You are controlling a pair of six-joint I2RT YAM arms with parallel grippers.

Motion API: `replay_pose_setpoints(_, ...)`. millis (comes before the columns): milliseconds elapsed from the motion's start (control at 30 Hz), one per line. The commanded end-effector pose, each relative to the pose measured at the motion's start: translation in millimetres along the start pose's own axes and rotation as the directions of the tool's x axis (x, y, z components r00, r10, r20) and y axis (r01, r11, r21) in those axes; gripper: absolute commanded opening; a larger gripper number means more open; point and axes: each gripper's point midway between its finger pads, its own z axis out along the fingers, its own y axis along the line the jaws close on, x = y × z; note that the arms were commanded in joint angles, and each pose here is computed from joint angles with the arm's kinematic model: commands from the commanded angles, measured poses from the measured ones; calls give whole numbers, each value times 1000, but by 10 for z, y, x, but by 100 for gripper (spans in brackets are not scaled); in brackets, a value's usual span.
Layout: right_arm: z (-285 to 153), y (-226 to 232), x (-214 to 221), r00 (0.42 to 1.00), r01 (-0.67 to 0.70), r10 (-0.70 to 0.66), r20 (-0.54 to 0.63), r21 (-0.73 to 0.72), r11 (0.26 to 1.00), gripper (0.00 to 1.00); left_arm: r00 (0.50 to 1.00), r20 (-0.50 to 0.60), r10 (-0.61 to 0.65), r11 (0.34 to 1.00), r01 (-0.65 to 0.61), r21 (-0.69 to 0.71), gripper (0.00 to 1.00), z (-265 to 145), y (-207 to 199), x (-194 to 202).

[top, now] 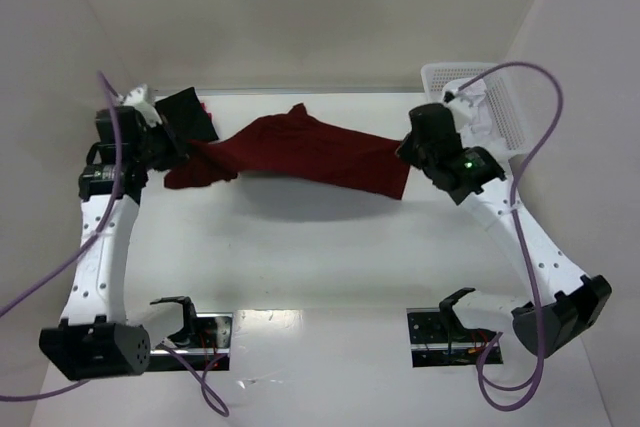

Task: Fold and stack the t-shirts
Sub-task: Flatten out the tshirt

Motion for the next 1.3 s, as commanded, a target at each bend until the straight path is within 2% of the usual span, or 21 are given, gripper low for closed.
replay_pose_setpoints(0,-338,315,-839,975,76,-55,217,-89,993,0,945,319,76,993,-99,58,0,-727,-408,-822)
replay_pose_setpoints(67,-569,480,-1137,956,105,-61,286,-143,984,0,894,438,91,987,-139,78,0,-1118,-591,-1076)
replay_pose_setpoints(167,-962,563,-1444,929,113,-27,369,-215,970,0,831,548,99,978,-182,99,0,-1589,-786,-1261)
replay_pose_setpoints(300,-1582,484,-1743,879,130,30,476,-300,945,0,731,674,110,958,-257,123,0,-2304,-1029,-1315)
replay_pose_setpoints(367,-1795,403,-1785,867,137,43,497,-321,937,0,701,707,93,952,-272,144,0,-2538,-1097,-1254)
replay_pose_setpoints(467,-2186,224,-1798,848,146,77,524,-371,917,0,616,788,24,943,-275,186,0,-3134,-1203,-1102)
replay_pose_setpoints(633,-2798,-32,-1761,826,156,150,544,-476,866,0,525,850,-40,912,-328,246,0,-3929,-1320,-730)
replay_pose_setpoints(733,-2987,-75,-1760,817,168,172,550,-512,842,0,497,864,-77,898,-343,277,0,-4188,-1345,-628)
replay_pose_setpoints(833,-2980,-145,-1773,812,153,173,557,-490,858,0,533,831,-161,894,-278,351,0,-4157,-1336,-712)
replay_pose_setpoints(900,-2733,-74,-1760,827,154,128,548,-439,885,0,609,772,-184,898,-215,384,0,-3753,-1294,-825)
replay_pose_setpoints(1000,-2209,47,-1651,854,158,54,518,-357,921,0,695,698,-172,908,-163,386,0,-3090,-1249,-880)
replay_pose_setpoints(1100,-1582,164,-1433,879,160,-1,478,-294,942,0,729,671,-139,926,-144,349,0,-2599,-1165,-903)
replay_pose_setpoints(1167,-1158,178,-1213,901,149,-26,434,-252,956,0,785,612,-97,947,-117,300,0,-2044,-1035,-828)
replay_pose_setpoints(1267,-599,192,-1047,917,109,-17,398,-210,972,0,841,536,-65,964,-86,250,0,-1338,-856,-689)
